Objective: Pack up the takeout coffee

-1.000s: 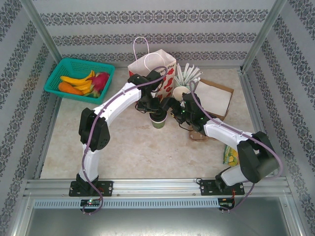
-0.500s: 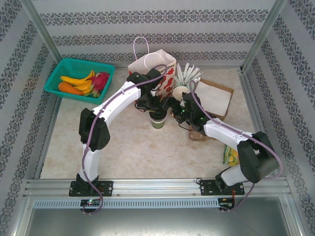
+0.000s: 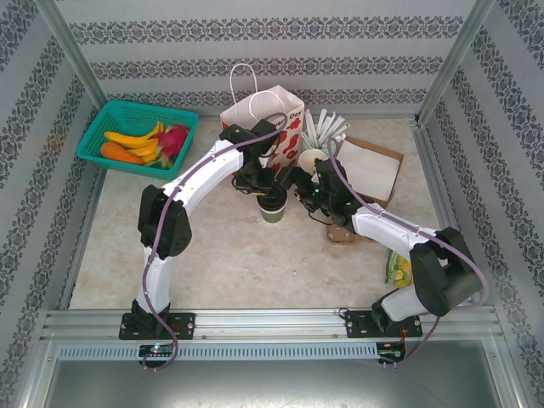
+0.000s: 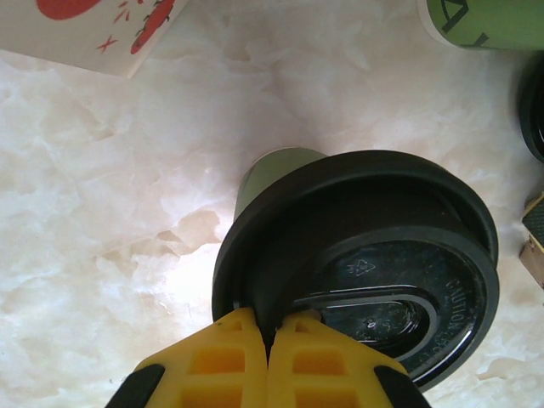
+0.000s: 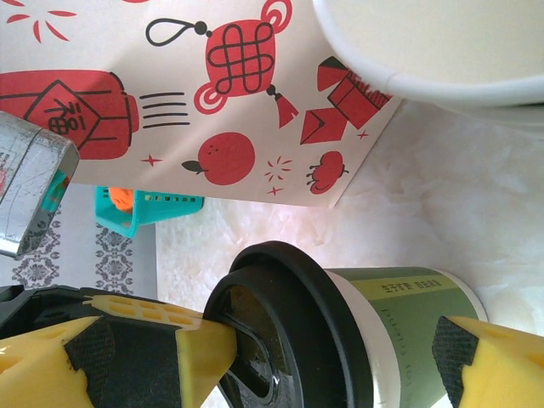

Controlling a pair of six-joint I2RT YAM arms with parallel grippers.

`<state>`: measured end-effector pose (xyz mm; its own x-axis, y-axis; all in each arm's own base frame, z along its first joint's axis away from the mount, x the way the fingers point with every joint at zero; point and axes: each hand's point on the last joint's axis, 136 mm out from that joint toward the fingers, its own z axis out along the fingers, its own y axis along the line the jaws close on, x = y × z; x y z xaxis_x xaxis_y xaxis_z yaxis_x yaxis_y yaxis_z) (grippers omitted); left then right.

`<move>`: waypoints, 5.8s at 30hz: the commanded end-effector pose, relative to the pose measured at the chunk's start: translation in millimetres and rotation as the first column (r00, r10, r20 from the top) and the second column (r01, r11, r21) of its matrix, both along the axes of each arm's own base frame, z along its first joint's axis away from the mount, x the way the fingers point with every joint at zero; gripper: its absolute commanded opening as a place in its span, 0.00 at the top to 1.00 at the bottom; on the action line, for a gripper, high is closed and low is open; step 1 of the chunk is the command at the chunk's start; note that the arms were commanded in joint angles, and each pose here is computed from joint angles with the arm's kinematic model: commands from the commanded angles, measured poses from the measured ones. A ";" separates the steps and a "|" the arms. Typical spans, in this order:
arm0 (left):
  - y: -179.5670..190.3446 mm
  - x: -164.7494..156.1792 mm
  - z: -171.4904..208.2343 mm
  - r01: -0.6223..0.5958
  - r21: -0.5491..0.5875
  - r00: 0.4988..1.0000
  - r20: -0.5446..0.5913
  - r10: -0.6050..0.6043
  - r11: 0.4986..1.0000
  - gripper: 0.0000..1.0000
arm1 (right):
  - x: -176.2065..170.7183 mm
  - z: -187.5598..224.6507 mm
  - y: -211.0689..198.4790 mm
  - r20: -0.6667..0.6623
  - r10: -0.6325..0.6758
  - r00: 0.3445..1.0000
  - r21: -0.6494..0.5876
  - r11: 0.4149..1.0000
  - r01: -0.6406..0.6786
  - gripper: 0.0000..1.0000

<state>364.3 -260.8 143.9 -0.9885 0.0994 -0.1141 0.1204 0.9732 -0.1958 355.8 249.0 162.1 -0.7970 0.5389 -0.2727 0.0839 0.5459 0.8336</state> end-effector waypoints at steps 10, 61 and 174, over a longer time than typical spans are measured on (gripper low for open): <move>-1.0 -4.9 -24.0 0.009 -0.018 0.997 -0.071 -0.011 1.000 1.00 | 0.6 20.5 12.6 0.052 0.045 0.998 0.041 0.998 -0.047 0.02; 3.9 -15.9 -51.5 0.008 -0.014 0.992 -0.125 -0.009 1.000 1.00 | -34.0 -22.8 -24.6 -0.034 0.113 0.993 -0.015 0.993 -0.113 0.30; 0.9 -55.8 10.7 0.445 0.066 0.892 0.056 -0.449 0.893 1.00 | -78.8 -30.5 -11.4 -0.175 0.349 0.920 -0.054 0.930 -0.363 0.52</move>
